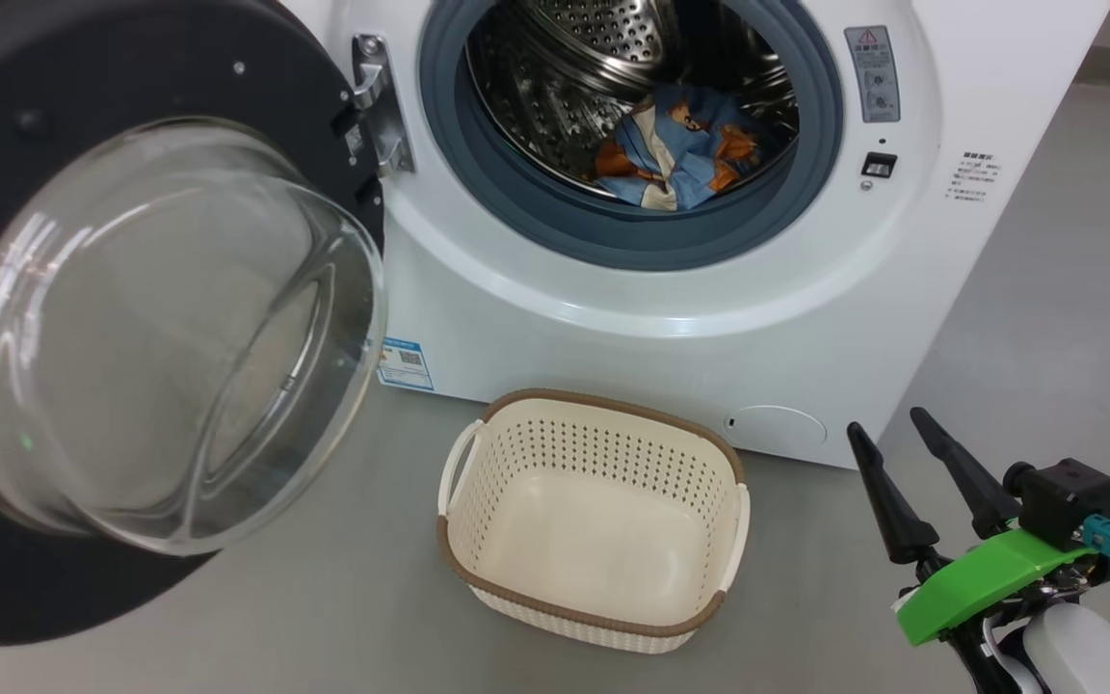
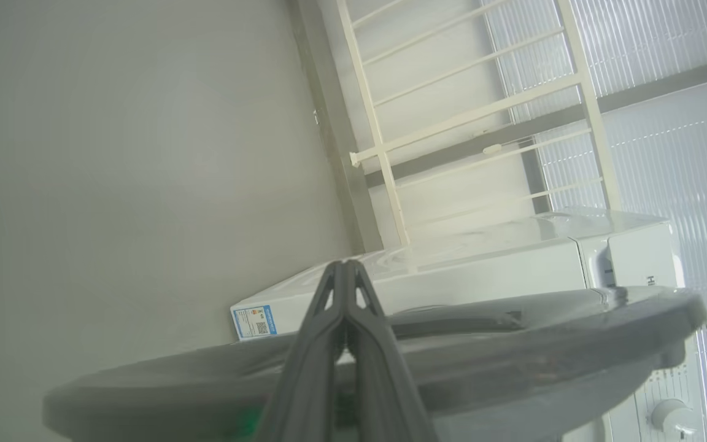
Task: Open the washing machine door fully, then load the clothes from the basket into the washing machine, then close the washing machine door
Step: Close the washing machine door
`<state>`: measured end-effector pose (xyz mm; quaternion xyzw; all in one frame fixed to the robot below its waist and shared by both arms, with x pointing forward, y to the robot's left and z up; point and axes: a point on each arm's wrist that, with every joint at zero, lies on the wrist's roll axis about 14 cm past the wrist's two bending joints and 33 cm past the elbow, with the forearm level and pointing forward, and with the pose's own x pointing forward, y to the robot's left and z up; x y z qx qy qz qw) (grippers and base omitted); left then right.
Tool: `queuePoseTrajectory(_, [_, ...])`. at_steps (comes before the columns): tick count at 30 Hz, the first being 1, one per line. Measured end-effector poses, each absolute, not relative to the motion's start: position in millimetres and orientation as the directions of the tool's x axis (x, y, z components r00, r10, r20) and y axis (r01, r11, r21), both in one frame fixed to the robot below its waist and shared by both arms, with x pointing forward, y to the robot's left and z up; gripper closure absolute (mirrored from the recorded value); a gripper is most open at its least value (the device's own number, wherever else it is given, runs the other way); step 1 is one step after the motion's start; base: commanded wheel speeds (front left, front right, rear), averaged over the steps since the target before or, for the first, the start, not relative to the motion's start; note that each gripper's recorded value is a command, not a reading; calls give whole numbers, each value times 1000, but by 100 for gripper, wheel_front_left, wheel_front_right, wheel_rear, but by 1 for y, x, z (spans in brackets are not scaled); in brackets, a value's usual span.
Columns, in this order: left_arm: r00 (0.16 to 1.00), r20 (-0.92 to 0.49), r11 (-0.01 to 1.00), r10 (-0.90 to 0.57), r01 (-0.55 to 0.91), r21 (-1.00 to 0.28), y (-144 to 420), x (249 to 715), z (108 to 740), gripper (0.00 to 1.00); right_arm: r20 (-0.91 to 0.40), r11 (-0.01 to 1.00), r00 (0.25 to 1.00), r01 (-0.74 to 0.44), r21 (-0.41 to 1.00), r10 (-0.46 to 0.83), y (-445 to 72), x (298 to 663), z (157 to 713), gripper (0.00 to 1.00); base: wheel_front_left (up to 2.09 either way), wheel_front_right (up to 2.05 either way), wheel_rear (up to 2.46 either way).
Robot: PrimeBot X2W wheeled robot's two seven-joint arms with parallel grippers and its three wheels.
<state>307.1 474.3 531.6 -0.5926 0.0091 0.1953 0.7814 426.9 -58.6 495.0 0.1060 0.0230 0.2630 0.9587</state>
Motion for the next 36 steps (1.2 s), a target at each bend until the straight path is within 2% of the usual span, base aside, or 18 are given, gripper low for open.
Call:
queuePoseTrajectory(6, [962, -249, 231, 109, -268, -935, 438, 305, 528, 100, 34, 833, 858, -507, 222, 513, -52, 425, 503, 0, 0, 0, 0])
queuePoseTrajectory(13, [964, -260, 246, -55, -239, -939, 403, 293, 528, 100, 38, 826, 854, -513, 233, 520, -45, 419, 505, 0, 0, 0, 0])
queuePoseTrajectory(16, [950, -283, 276, -129, -240, -931, 385, 285, 525, 100, 50, 827, 856, -510, 237, 514, -45, 420, 509, 0, 0, 0, 0])
queuePoseTrajectory(20, [937, -243, 239, -252, -183, -954, 347, 280, 527, 100, 66, 824, 857, -511, 247, 511, -41, 417, 515, 0, 0, 0, 0])
queuePoseTrajectory(24, [919, -229, 234, -322, -157, -959, 324, 277, 531, 100, 68, 824, 858, -509, 249, 509, -41, 414, 515, 0, 0, 0, 0])
queuePoseTrajectory(32, [860, -222, 286, -459, -93, -954, 273, 278, 543, 100, 64, 843, 880, -470, 262, 471, -56, 410, 513, 0, 0, 0, 0])
queuePoseTrajectory(36, [820, -194, 267, -539, -52, -962, 242, 282, 547, 100, 64, 857, 894, -443, 264, 443, -67, 409, 513, 0, 0, 0, 0])
